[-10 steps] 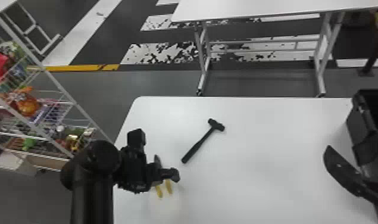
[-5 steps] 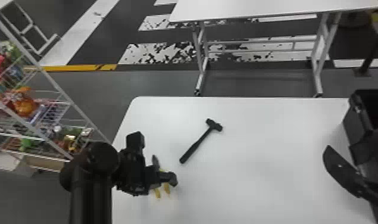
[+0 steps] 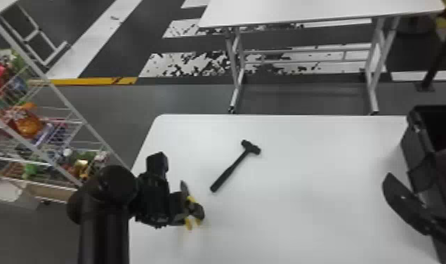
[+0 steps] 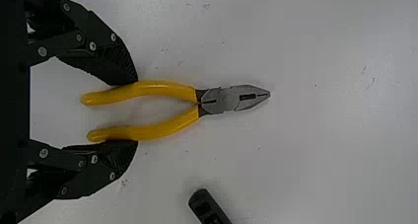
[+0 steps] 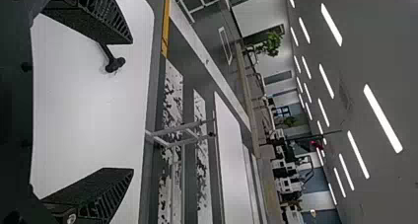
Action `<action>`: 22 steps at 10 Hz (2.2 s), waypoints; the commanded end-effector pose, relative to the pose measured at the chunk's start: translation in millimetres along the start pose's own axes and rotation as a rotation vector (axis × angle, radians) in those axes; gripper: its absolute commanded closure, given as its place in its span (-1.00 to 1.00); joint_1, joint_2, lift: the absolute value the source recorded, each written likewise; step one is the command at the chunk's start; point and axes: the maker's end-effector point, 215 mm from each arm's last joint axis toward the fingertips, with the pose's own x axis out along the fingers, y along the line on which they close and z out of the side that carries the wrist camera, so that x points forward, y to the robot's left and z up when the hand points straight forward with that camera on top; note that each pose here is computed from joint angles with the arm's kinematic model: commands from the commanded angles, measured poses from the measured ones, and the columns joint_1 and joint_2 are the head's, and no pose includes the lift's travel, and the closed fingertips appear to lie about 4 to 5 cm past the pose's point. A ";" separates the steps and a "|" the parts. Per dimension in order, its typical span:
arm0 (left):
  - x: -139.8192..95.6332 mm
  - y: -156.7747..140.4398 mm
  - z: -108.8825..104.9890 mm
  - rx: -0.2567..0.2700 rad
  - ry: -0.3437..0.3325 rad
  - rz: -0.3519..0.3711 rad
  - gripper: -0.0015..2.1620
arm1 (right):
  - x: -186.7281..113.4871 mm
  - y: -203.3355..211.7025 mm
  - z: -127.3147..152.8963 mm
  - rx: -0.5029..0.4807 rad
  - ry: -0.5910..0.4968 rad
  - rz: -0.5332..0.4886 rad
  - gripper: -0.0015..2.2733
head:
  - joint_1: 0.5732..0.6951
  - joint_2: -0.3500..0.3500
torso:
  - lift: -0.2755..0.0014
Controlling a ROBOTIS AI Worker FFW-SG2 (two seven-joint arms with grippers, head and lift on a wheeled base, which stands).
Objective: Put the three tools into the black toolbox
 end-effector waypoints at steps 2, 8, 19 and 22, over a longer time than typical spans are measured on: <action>-8.9 1.3 -3.1 0.000 -0.015 -0.009 0.49 | 1.4 2.6 1.4 0.002 -0.003 0.005 -0.93 | 1.00 0.71 | 0.62; -63.8 -7.5 17.5 0.035 -0.183 -0.011 0.49 | 10.2 11.8 -1.2 0.008 0.005 0.023 -0.93 | 1.00 0.78 | 0.62; -101.0 -154.1 -62.3 0.524 -0.279 -0.154 0.49 | 50.3 45.2 -71.3 0.205 0.274 0.119 -0.91 | 1.00 0.26 | 0.62; -103.4 -168.6 -70.9 0.566 -0.287 -0.149 0.49 | 79.7 67.7 -91.7 0.251 0.341 0.177 -0.91 | 1.00 0.32 | 0.62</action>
